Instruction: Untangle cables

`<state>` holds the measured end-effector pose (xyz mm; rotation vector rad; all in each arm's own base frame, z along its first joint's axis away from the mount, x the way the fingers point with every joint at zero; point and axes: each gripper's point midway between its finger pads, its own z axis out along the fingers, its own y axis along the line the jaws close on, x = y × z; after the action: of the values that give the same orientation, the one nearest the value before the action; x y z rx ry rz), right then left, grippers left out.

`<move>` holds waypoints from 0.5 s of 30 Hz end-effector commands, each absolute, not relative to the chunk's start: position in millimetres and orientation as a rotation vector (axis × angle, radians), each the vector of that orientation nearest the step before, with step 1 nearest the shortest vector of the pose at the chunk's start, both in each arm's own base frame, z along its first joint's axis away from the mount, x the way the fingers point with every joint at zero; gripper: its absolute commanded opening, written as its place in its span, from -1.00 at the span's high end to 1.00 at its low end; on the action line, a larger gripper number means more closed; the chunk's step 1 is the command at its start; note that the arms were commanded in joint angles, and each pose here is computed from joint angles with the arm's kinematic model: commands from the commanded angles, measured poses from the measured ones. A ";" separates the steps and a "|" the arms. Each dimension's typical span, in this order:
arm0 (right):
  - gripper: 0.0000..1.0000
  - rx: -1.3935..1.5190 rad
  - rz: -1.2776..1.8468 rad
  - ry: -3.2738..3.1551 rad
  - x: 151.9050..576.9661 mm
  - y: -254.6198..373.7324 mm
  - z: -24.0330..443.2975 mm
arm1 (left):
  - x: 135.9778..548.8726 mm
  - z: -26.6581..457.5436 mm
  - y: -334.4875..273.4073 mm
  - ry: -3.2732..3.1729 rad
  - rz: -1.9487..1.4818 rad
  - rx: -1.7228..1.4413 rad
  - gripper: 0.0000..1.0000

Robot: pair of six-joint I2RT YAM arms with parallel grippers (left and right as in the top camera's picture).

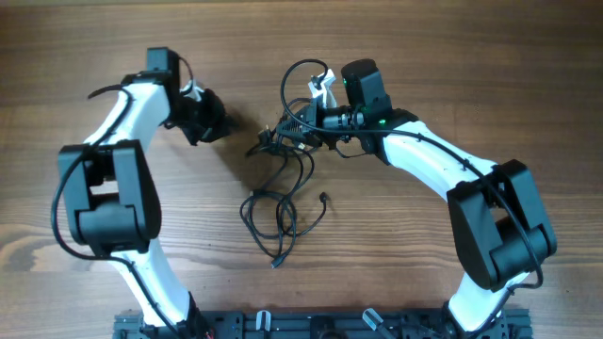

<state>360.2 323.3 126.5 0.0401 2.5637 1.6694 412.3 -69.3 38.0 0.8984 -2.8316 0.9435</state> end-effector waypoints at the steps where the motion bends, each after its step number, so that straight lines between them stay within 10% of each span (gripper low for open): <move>1: 0.92 0.024 1.657 2.527 363.6 324.0 136.7 | 406.1 49.3 -82.5 -2.707 1.119 0.863 0.32; 3: 0.91 0.023 1.657 2.528 363.5 324.0 136.7 | 398.4 59.4 -94.7 -2.610 1.206 0.847 -0.01; 15: 0.91 0.023 1.657 2.527 363.6 324.1 136.8 | 341.6 86.1 -115.7 -2.200 1.162 0.952 -0.36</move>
<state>362.1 322.9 126.0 0.0450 2.5591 1.6577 349.0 -109.9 80.3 0.9375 -2.2888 1.1483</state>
